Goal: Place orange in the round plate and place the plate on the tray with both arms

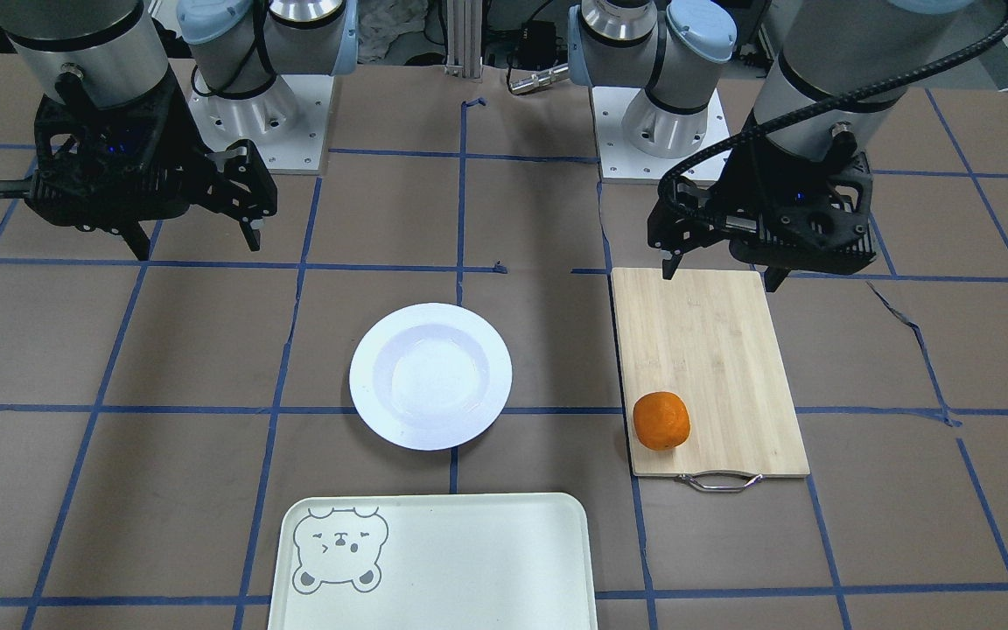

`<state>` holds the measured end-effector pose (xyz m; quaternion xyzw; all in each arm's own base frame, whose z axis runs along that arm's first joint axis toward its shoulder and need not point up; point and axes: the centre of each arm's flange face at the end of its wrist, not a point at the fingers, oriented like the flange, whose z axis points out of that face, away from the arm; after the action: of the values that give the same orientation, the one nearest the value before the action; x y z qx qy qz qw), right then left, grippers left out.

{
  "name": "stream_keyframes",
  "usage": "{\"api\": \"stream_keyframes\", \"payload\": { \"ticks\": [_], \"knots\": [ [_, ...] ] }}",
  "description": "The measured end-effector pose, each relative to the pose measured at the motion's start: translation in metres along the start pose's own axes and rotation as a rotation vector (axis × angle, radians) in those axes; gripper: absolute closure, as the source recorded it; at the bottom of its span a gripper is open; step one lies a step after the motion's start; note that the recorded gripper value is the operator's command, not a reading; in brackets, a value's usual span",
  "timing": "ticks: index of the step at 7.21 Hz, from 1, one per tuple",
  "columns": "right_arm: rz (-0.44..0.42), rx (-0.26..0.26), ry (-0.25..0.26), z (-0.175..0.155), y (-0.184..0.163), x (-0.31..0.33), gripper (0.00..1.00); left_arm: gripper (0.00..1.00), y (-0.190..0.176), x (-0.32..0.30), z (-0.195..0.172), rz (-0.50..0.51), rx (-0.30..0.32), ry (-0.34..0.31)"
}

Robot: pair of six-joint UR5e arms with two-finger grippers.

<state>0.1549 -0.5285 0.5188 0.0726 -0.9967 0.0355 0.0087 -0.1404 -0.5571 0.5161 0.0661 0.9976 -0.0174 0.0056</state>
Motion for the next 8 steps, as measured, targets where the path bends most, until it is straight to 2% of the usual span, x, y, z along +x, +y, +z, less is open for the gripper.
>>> {"api": "stream_keyframes", "payload": {
  "ticks": [8],
  "knots": [
    [0.003,-0.005,0.003,0.0005,0.0004,0.001,0.0,0.0,0.0031,0.0002,0.0012,-0.003,-0.006,-0.001]
  ]
}}
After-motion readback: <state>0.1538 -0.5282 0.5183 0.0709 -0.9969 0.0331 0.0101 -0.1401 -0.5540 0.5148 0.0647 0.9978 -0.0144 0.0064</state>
